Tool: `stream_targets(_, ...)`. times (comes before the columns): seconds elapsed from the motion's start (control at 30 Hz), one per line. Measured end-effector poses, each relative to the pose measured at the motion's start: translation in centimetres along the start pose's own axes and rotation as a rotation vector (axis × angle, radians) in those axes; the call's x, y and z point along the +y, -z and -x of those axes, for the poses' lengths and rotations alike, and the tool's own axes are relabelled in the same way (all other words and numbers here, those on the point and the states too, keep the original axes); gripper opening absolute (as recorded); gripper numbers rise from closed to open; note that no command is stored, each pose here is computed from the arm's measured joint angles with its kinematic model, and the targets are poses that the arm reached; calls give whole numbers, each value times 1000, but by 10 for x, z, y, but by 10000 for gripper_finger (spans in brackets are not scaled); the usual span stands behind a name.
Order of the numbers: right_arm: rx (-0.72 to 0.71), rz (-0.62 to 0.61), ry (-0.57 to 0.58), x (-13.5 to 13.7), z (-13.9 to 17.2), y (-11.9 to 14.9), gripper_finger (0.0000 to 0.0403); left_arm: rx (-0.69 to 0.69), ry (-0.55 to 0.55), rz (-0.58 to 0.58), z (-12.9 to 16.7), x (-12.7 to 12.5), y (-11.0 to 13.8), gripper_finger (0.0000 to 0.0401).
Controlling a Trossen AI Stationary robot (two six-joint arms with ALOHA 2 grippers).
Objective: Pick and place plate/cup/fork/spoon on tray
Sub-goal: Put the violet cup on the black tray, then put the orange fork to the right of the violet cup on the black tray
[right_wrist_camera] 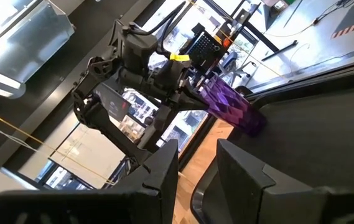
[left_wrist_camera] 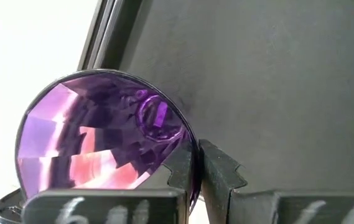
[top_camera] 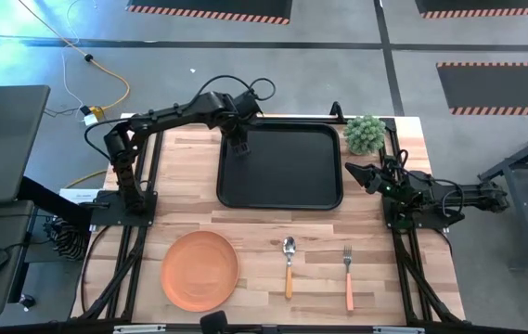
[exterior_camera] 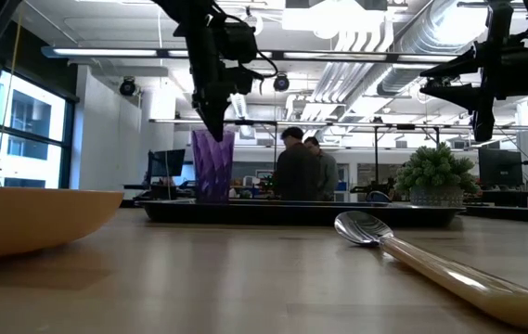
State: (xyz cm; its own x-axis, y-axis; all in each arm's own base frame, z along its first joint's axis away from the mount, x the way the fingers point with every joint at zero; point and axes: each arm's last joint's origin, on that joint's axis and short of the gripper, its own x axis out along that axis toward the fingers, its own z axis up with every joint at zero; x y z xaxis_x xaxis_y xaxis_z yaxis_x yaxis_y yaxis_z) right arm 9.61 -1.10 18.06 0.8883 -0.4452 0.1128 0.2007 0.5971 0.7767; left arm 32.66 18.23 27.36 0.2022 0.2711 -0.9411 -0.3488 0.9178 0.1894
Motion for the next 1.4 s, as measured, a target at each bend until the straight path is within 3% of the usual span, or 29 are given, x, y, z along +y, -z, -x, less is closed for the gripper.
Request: stream_targets(1.4,20,7,-18,1,0,1,103,11,-1,25,0,-1,1,100)
